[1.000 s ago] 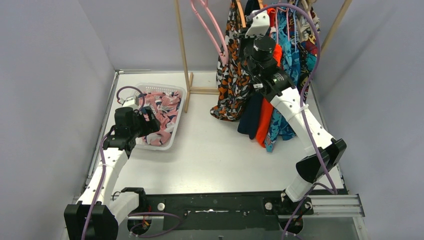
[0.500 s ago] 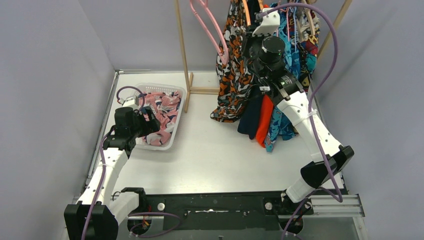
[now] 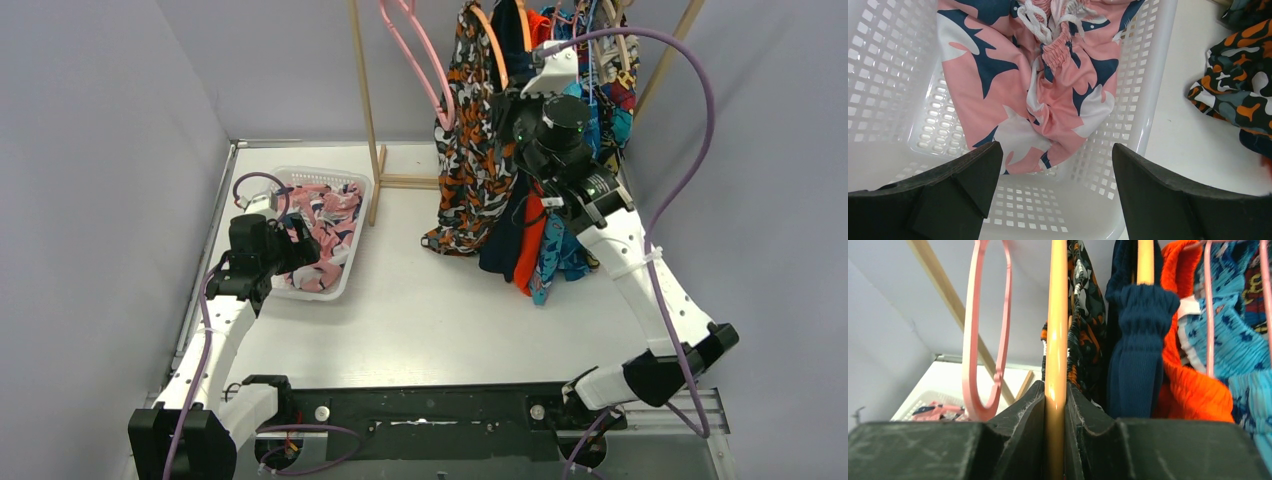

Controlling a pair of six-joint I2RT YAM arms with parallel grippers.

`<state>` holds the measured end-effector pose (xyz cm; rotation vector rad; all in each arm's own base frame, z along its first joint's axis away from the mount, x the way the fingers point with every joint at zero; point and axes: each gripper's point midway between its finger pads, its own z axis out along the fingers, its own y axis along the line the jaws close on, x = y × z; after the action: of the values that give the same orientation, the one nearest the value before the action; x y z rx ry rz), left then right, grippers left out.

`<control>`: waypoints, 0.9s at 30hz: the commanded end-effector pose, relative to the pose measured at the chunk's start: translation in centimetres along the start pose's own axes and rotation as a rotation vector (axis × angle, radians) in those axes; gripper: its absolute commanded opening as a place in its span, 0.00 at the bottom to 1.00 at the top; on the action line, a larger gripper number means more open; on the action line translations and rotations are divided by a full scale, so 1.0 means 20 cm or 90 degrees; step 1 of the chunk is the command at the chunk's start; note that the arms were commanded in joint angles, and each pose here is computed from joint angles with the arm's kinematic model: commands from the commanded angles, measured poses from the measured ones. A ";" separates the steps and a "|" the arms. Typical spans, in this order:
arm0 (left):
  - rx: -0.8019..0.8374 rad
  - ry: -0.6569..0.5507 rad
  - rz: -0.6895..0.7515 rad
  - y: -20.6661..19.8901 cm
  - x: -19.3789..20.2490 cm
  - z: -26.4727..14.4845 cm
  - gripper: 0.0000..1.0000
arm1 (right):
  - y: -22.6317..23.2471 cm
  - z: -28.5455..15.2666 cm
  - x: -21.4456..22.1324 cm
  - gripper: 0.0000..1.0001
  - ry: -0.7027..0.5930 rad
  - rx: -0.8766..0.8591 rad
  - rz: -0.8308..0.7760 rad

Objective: Remove the shorts from the hanger
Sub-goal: Pick up the hanger from the clothes rod.

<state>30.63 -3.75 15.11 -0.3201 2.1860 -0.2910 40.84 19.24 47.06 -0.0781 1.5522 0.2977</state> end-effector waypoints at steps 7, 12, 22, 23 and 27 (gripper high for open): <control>0.020 -0.040 0.005 -0.03 -0.09 0.00 0.81 | 0.05 -0.32 0.13 0.00 0.033 -0.095 0.064; 0.018 -0.037 0.006 -0.03 -0.08 -0.01 0.81 | 0.00 -0.48 0.35 0.00 0.090 -0.099 0.087; 0.032 -0.024 -0.004 -0.05 -0.06 0.00 0.81 | 0.11 -0.85 0.78 0.00 0.176 -0.265 0.136; 0.038 -0.021 -0.005 -0.06 -0.05 0.00 0.81 | 0.12 -0.87 0.80 0.00 0.187 -0.275 0.130; 0.054 -0.014 -0.011 -0.08 -0.05 -0.01 0.81 | 0.12 -0.96 0.82 0.00 0.200 -0.312 0.091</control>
<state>30.57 -4.20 14.99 -0.3120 2.1950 -0.3207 23.35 18.32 26.98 -0.2914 1.9162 0.7096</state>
